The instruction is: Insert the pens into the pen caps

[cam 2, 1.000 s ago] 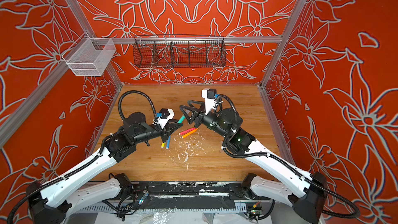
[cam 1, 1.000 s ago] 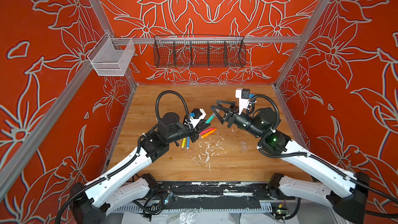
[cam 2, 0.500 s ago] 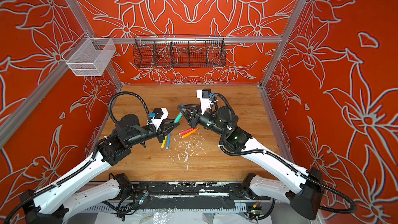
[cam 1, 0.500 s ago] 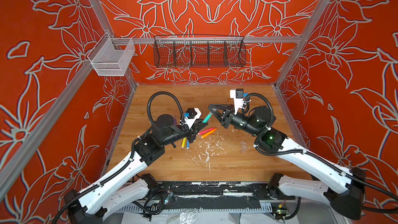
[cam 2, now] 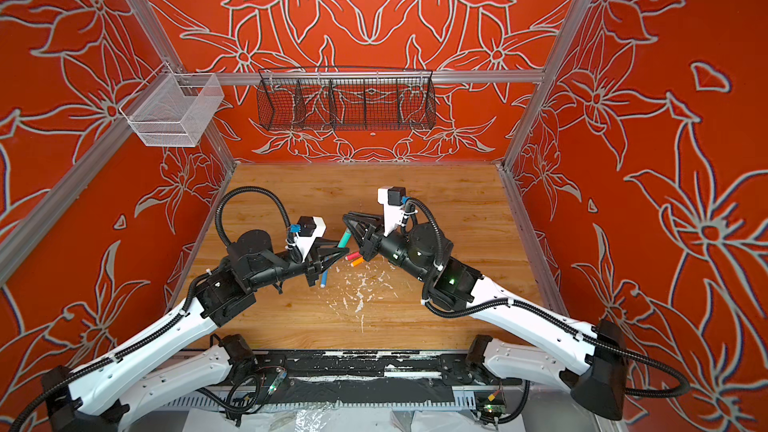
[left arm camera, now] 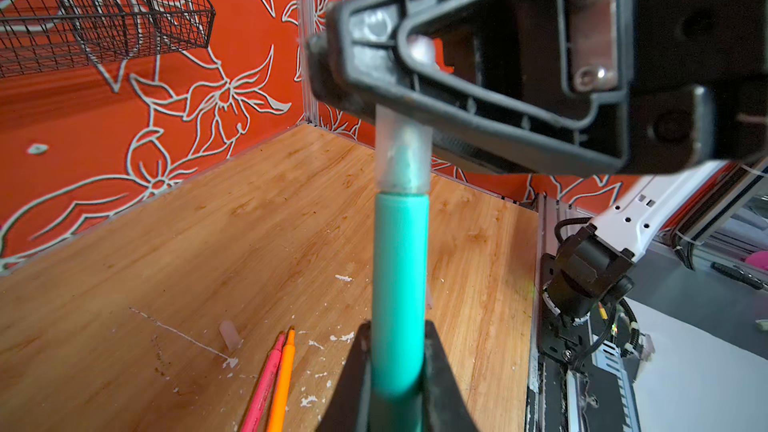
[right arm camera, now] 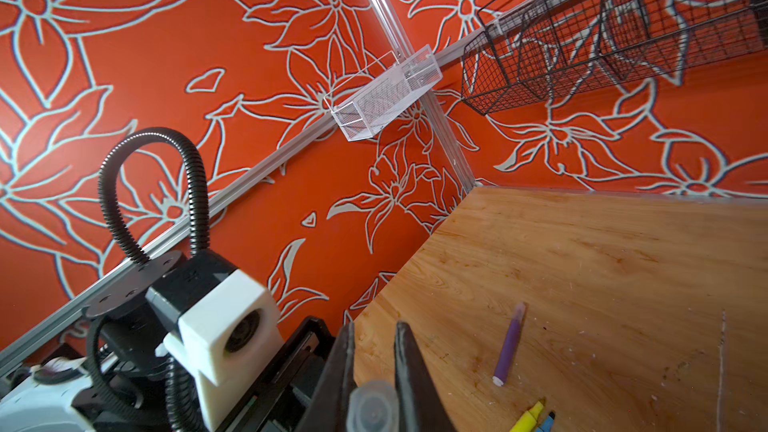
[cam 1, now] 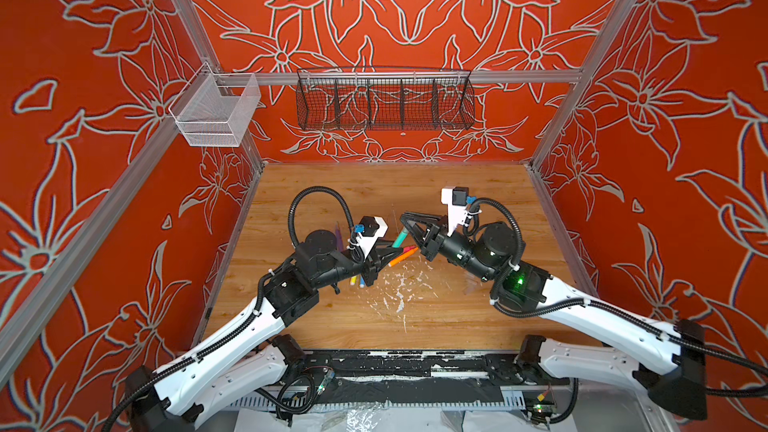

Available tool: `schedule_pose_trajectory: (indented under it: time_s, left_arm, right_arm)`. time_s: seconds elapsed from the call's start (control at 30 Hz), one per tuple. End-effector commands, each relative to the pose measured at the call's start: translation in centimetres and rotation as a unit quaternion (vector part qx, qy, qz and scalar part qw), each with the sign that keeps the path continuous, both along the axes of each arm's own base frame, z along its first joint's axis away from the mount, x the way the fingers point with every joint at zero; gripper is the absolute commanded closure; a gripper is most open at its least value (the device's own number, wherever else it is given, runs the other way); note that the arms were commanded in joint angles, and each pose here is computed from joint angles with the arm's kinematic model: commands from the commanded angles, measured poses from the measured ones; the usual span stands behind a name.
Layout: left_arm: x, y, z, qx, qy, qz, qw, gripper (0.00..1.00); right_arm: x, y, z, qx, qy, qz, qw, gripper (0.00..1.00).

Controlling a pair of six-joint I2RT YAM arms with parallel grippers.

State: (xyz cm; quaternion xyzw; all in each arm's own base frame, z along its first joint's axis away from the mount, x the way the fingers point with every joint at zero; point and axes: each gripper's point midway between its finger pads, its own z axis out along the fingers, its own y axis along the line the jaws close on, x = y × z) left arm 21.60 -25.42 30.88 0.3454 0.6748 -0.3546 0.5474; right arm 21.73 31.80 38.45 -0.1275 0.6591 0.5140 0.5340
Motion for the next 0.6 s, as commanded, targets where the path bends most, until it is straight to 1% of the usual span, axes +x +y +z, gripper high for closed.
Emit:
schedule_pose_trajectory:
  time_s: [0.0,0.17,0.23,0.3,0.4,0.47,0.57]
  left_arm:
    - [1.8,0.7,5.7,-0.073,-0.071,0.046,0.994,1.00]
    - [3.5,1.1,5.6,-0.073,-0.069,0.088,0.991,1.00]
    - [3.8,1.5,5.8,-0.074,-0.073,0.102,0.989,1.00]
    - [3.9,1.7,6.1,-0.076,-0.063,0.108,0.989,1.00]
    - [2.3,0.7,6.6,-0.088,-0.051,0.057,0.993,1.00]
    - [2.0,0.8,7.1,-0.104,-0.053,0.051,0.992,1.00]
    - [2.4,1.0,6.9,-0.098,-0.063,0.062,0.991,1.00]
  right_arm:
    - [-3.2,2.6,-6.2,-0.072,0.054,0.062,0.994,1.00]
    - [-5.4,3.0,-7.7,-0.091,0.041,0.055,0.993,1.00]
    - [-5.9,3.3,-8.5,-0.097,0.043,0.062,0.992,1.00]
    - [-6.2,3.4,-9.5,-0.106,0.045,0.067,0.991,1.00]
    - [-6.4,2.4,-10.7,-0.102,0.034,0.061,0.992,1.00]
    - [-6.7,1.8,-10.6,-0.088,0.018,0.064,0.994,1.00]
    - [-7.4,1.8,-10.6,-0.064,0.004,0.080,0.995,1.00]
